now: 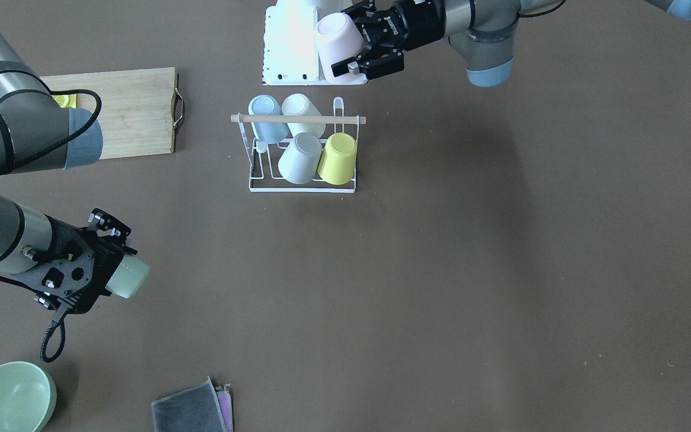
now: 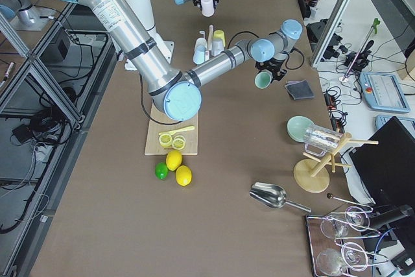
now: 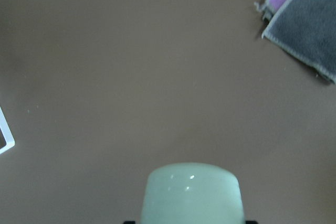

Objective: Place cup on cup holder

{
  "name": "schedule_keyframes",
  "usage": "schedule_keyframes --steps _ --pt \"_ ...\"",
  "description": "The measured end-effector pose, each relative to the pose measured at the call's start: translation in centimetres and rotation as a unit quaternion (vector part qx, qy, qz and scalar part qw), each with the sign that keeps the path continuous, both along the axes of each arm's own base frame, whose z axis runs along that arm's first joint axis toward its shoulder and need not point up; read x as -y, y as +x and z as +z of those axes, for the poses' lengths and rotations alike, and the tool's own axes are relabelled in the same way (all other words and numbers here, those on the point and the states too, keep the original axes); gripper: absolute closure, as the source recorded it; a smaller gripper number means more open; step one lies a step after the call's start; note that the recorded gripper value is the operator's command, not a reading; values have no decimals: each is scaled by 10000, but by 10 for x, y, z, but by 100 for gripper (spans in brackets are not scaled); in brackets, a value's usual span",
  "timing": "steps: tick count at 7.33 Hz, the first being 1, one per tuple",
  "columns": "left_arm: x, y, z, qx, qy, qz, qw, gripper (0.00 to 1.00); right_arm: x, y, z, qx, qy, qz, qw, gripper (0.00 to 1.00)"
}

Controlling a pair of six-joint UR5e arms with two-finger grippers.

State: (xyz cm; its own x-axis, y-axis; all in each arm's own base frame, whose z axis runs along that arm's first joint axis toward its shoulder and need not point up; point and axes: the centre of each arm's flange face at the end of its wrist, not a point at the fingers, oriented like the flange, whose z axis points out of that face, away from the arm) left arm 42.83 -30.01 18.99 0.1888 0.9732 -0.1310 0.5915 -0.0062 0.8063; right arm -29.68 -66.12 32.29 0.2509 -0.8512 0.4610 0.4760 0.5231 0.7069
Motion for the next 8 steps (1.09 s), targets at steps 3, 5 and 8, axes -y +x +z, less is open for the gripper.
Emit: schedule_keyframes --steps 3,5,8 --pt "-24 30 32 -513 285 240 9980 66 -25 13 -7 1251 115 796 9889 75" --pt "-24 35 51 -548 647 3 9964 66 -40 21 -14 1831 174 1032 9775 75" --pt "-20 50 78 -438 1055 -336 9929 66 -79 -17 -32 2796 621 1464 9469 77"
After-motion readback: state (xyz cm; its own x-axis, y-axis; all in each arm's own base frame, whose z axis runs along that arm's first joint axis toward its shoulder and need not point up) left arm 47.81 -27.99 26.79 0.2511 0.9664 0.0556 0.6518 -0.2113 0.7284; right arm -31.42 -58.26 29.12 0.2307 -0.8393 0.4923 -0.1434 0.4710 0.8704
